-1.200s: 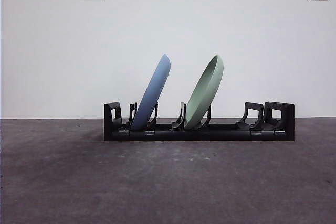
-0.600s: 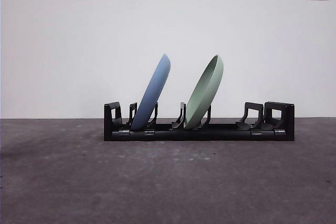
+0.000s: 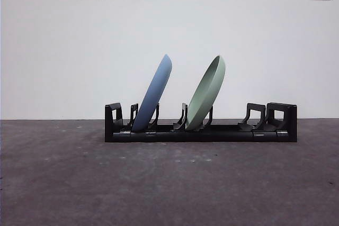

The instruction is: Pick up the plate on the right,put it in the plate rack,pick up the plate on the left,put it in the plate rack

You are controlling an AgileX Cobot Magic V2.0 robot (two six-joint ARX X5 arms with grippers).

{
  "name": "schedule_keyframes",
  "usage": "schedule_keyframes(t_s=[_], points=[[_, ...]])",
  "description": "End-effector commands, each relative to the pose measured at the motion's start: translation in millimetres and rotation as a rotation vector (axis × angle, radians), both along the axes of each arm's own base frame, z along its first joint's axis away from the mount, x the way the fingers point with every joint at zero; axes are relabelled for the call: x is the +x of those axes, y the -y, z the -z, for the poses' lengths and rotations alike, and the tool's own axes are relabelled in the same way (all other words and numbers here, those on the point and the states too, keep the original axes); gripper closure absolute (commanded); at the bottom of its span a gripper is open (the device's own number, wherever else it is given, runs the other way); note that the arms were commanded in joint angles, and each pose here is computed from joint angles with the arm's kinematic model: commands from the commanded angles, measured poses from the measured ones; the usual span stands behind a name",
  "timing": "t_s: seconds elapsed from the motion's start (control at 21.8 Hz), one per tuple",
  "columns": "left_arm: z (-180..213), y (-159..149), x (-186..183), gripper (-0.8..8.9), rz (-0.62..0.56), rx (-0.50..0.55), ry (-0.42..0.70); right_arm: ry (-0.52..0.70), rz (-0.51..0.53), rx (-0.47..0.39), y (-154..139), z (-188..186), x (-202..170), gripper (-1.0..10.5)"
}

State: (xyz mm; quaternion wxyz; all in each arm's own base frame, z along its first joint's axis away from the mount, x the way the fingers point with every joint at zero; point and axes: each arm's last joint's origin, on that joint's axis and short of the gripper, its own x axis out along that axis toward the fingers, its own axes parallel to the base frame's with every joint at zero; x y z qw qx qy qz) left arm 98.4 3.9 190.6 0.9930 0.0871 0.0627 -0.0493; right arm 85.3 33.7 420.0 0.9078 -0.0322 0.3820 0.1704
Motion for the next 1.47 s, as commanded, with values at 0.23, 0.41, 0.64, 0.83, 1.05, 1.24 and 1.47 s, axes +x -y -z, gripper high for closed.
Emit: schedule_keyframes(t_s=[0.23, 0.41, 0.64, 0.83, 1.05, 1.24, 1.47], points=[[40, 0, -2, 8.17, -0.015, -0.106, -0.027, -0.122, 0.006, -0.042, -10, 12, 27, 9.4], [40, 1, -2, 8.17, -0.006, -0.132, -0.028, -0.194, 0.006, -0.07, -19, 20, 50, 9.4], [40, 0, -2, 8.17, -0.015, -0.131, -0.035, -0.285, 0.006, -0.105, -29, 34, 77, 9.4], [41, 0, -2, 8.17, -0.016, -0.132, -0.046, -0.342, 0.007, -0.127, -35, 44, 92, 9.4], [41, 0, -2, 8.17, -0.015, -0.132, -0.046, -0.285, 0.007, -0.106, -40, 44, 104, 9.4], [41, 0, -2, 8.17, -0.015, -0.132, -0.048, -0.027, 0.023, -0.127, -33, 21, 94, 9.4], [42, 0, -1, 8.17, -0.016, -0.133, -0.057, 0.378, 0.116, 0.02, -3, -26, 49, 9.4]])
